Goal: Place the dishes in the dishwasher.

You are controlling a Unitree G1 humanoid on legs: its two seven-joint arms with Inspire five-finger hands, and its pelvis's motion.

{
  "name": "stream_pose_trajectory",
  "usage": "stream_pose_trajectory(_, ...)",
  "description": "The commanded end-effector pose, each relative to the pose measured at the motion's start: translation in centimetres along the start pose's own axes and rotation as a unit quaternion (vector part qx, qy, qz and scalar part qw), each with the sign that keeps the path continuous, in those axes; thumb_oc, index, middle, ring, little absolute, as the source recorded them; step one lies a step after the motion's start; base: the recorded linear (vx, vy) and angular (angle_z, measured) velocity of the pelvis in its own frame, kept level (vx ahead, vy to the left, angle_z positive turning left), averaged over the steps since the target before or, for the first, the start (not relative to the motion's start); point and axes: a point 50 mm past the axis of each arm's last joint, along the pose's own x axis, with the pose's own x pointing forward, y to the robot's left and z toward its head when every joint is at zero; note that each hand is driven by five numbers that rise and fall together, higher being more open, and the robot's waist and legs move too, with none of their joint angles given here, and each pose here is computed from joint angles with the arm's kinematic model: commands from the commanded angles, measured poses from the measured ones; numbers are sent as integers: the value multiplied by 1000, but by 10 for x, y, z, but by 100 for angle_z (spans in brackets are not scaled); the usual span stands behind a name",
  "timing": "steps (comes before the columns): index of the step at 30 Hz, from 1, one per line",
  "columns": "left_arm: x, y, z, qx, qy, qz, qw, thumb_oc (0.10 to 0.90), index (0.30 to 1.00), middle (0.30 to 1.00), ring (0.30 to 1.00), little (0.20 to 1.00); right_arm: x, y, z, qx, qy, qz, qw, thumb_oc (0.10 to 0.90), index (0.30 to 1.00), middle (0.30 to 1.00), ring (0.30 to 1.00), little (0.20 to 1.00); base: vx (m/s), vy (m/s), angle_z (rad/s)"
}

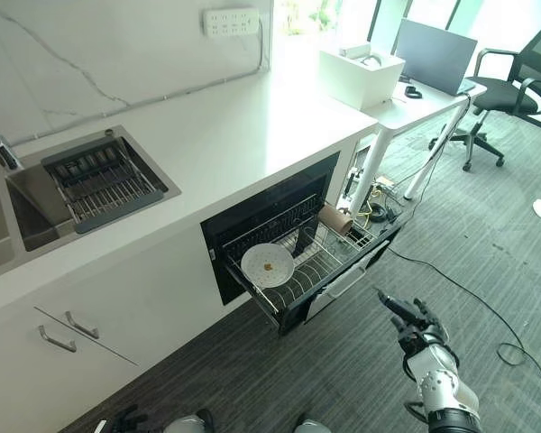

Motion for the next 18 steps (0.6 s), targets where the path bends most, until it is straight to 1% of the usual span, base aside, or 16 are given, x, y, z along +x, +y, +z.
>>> stream_pose_trajectory(1,3,12,13,30,-39,8,999,800,900,900,900,900,2,33,48,95,-60,89,990,400,300,300,300,300,45,-42,-8)
stream_pose_trajectory(2,3,12,13,34,-37,7,999,800,900,900,900,900,6,30,44,107,-45,80,990,400,300,300,300,300,81,-57,3)
stream_pose_trajectory(3,3,10,10,41,-29,4,999,800,900,900,900,900,13,22,34,125,-12,40,991,400,300,300,300,300,67,-39,5)
stream_pose_trajectory(8,3,8,5,55,-19,-3,998,800,900,900,900,900,23,5,21,146,29,-14,989,400,300,300,300,300,49,-19,8)
stream_pose_trajectory(13,3,2,6,54,-14,-11,998,800,900,900,900,900,27,3,24,178,35,-47,982,400,300,300,300,300,7,26,21)
stream_pose_trajectory(18,4,-5,7,49,-13,-21,998,800,900,900,900,900,30,5,40,197,20,-89,976,400,300,300,300,300,-50,72,30)
